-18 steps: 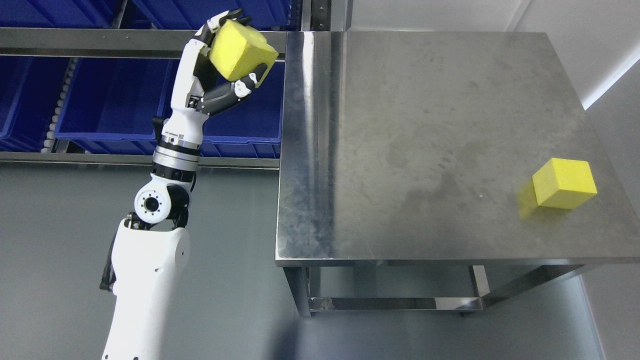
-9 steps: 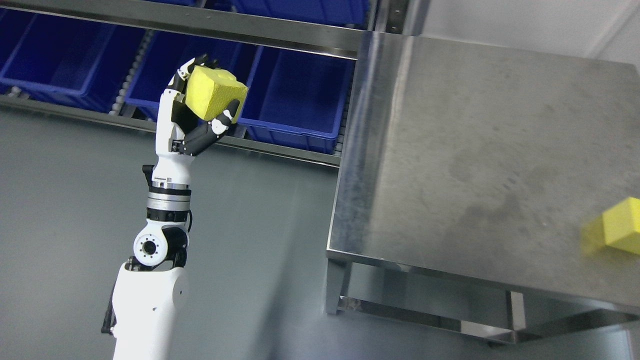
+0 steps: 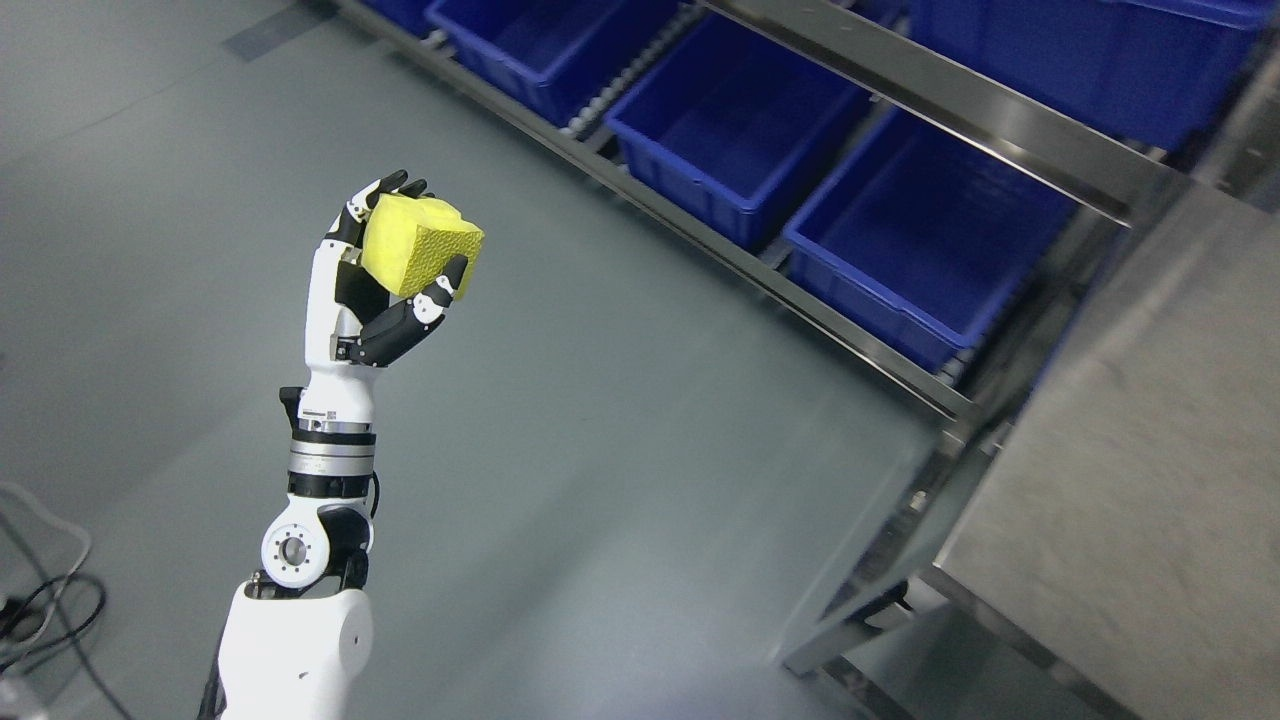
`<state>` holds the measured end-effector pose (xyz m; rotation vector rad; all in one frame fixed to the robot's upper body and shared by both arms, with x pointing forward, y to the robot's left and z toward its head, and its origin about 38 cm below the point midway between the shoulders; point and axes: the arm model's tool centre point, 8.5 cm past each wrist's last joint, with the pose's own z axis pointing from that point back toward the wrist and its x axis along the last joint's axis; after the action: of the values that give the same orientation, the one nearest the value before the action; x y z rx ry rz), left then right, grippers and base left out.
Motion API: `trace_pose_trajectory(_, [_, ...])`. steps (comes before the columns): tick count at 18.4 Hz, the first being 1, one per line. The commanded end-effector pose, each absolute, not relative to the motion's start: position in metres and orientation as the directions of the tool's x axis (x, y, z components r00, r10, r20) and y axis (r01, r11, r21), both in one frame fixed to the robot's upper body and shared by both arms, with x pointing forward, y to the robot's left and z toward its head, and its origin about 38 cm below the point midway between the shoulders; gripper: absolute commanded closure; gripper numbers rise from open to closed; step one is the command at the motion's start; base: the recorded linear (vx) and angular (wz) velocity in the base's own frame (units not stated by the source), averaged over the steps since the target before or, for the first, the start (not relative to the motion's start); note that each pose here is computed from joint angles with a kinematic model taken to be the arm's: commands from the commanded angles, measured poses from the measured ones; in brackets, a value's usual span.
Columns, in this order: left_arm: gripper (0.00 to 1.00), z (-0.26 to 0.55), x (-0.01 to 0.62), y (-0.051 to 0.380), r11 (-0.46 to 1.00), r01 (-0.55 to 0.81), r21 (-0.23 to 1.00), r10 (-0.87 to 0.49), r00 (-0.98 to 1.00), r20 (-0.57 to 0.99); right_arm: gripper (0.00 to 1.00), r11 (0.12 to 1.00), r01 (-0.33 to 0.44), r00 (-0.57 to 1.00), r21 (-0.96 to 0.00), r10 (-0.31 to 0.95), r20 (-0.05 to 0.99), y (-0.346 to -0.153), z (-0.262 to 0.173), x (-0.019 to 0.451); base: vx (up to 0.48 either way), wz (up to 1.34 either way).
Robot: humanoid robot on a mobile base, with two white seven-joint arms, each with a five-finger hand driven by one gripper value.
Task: Move yellow foam block to right shelf middle
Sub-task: 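Hold the cube raised while the robot turns toward the blue bins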
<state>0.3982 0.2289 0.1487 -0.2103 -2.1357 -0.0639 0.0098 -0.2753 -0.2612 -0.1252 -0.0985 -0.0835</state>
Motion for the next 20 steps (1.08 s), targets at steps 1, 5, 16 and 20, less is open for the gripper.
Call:
trace_pose_trajectory(1, [0.55, 0.150, 0.390, 0.224, 0.980, 0.199, -0.023, 0.127, -0.523, 0.843, 0.00, 0.987, 0.086, 0.990, -0.138, -0.070, 0.119, -0.287, -0.260, 0.015, -0.016, 1.30])
trace_pose_trajectory(5, [0.55, 0.151, 0.397, 0.223, 0.979, 0.202, -0.031, 0.127, -0.484, 0.866, 0.00, 0.987, 0.086, 0.990, -0.138, -0.070, 0.119, -0.287, -0.260, 0.015, 0.007, 1.14])
trace_pose_trajectory(16, [0.55, 0.170, 0.406, 0.208, 0.968, 0.250, -0.017, 0.141, -0.487, 0.862, 0.00, 0.987, 0.086, 0.990, -0.138, -0.070, 0.119, -0.287, -0.260, 0.015, 0.055, 0.42])
trace_pose_trajectory(20, [0.56, 0.177, 0.404, 0.208, 0.969, 0.248, -0.016, 0.143, -0.501, 0.854, 0.00, 0.987, 0.086, 0.990, -0.138, -0.070, 0.119, -0.287, -0.260, 0.015, 0.122, 0.11])
